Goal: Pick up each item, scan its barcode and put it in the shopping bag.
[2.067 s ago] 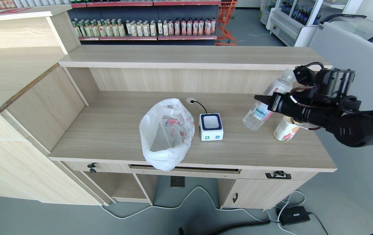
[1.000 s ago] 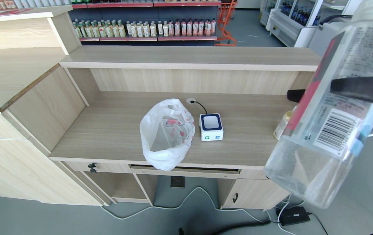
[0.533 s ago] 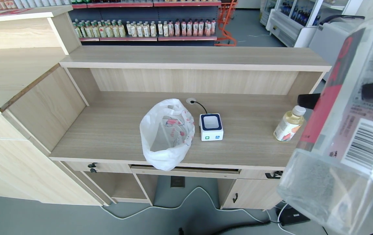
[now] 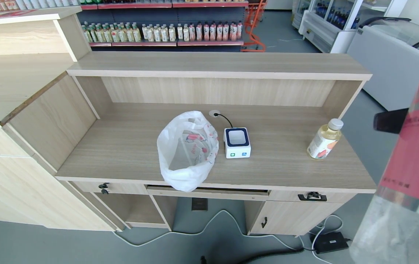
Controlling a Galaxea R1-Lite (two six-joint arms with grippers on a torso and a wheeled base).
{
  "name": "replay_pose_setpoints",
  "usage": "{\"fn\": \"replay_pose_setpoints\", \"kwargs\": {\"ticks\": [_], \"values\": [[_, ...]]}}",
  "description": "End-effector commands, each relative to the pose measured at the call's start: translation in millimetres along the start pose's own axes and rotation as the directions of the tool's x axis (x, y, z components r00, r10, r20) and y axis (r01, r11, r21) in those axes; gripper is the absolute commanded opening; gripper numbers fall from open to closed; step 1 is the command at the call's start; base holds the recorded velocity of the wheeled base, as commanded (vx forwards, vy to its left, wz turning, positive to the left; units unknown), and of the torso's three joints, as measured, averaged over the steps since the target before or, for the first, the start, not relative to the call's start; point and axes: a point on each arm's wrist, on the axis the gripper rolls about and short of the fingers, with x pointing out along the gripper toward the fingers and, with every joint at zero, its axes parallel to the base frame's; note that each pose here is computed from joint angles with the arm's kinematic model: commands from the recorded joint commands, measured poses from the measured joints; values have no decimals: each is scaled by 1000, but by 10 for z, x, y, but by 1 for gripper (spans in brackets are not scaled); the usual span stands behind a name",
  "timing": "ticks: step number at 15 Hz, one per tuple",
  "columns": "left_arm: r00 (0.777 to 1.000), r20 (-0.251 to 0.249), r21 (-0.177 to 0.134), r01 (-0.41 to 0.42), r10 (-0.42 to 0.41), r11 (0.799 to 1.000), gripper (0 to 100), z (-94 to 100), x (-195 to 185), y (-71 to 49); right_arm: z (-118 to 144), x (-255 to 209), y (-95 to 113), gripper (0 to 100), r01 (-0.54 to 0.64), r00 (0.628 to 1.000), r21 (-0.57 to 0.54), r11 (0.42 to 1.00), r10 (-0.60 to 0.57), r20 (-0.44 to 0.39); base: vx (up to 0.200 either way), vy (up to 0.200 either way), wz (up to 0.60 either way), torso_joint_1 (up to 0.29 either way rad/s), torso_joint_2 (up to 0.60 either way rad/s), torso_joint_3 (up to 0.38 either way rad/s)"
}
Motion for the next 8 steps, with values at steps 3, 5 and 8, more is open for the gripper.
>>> {"fn": "replay_pose_setpoints", "kwargs": {"ticks": [3,5,8], "values": [[1000,1,0,0,0,1000,100,2,-1,0,-60,9,-47,0,-3,1000,-21,1000,3,-12,0,0,0,0,0,0],[1000,1,0,0,0,1000,100,2,-1,0,-78,7,-51,0,-2,1000,-18,1000,2,-14,0,0,0,0,0,0],[1000,1,0,0,0,1000,100,2,-1,0,-93,10,-79,0,9,1000,-25,1000,-10,-12,0,0,0,0,0,0]]}}
